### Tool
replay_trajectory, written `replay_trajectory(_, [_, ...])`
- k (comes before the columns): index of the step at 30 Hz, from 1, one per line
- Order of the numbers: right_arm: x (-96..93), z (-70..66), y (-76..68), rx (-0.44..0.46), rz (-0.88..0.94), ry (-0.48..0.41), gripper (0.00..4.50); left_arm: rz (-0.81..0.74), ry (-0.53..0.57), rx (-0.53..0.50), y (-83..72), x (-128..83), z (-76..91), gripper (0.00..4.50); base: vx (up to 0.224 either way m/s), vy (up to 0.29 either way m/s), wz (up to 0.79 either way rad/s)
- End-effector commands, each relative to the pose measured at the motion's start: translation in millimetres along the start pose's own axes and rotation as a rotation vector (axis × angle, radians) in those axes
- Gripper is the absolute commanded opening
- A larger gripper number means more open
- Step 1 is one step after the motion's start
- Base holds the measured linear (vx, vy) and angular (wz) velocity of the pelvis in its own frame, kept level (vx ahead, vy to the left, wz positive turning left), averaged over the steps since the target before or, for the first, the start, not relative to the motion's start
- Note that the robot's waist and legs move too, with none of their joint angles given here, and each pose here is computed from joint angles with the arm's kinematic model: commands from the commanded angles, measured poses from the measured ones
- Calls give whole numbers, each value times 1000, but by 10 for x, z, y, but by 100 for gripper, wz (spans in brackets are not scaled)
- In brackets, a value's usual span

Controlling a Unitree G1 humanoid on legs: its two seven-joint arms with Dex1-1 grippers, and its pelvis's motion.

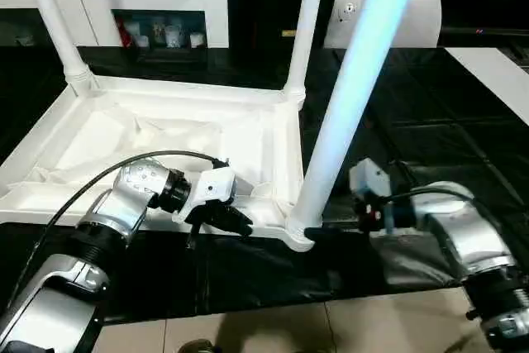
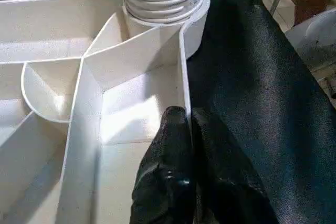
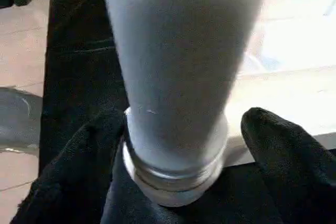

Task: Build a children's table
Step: Rotate leg to tighten

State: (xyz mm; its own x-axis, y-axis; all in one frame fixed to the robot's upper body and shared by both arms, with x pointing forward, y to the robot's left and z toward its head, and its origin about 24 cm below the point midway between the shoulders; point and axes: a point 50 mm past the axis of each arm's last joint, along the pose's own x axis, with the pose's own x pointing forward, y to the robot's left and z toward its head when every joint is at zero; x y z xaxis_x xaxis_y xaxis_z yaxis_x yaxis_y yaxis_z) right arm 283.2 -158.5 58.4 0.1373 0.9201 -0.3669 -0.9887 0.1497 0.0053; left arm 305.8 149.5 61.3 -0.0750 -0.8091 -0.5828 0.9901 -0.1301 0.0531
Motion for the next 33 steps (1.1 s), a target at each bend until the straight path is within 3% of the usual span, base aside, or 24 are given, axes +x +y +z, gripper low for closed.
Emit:
replay_trajectory(1, [20, 37, -12, -7, 26, 1, 364, -109, 20, 62, -38, 119, 77, 0, 0, 0, 0])
replay_trajectory(10, [50, 3, -13, 19, 70, 3, 285, -110, 28, 64, -31, 122, 66, 0, 0, 0, 0])
replay_trajectory(19, [71, -21, 7, 50, 99, -5, 273, -91, 28, 55, -18, 119, 60, 0, 0, 0, 0])
replay_trajectory(23, [116, -68, 54, 140, 58, -34, 273, 33, 4, -3, 77, 159, 83, 0, 0, 0, 0])
replay_trajectory(26, [249, -164, 60, 224, -82, -5, 272, 169, -20, -93, 192, 215, 128, 0, 0, 0, 0])
replay_trajectory(29, [360, -188, 67, 230, -147, 5, 272, 222, -81, -150, 246, 261, 193, 0, 0, 0, 0])
replay_trajectory(31, [605, -148, 42, 336, -257, -42, 272, 330, -158, -240, 366, 364, 327, 0, -32, 12, -3])
replay_trajectory(33, [727, -100, -4, 382, -322, -67, 272, 385, -180, -281, 427, 409, 385, 0, -72, 38, -5])
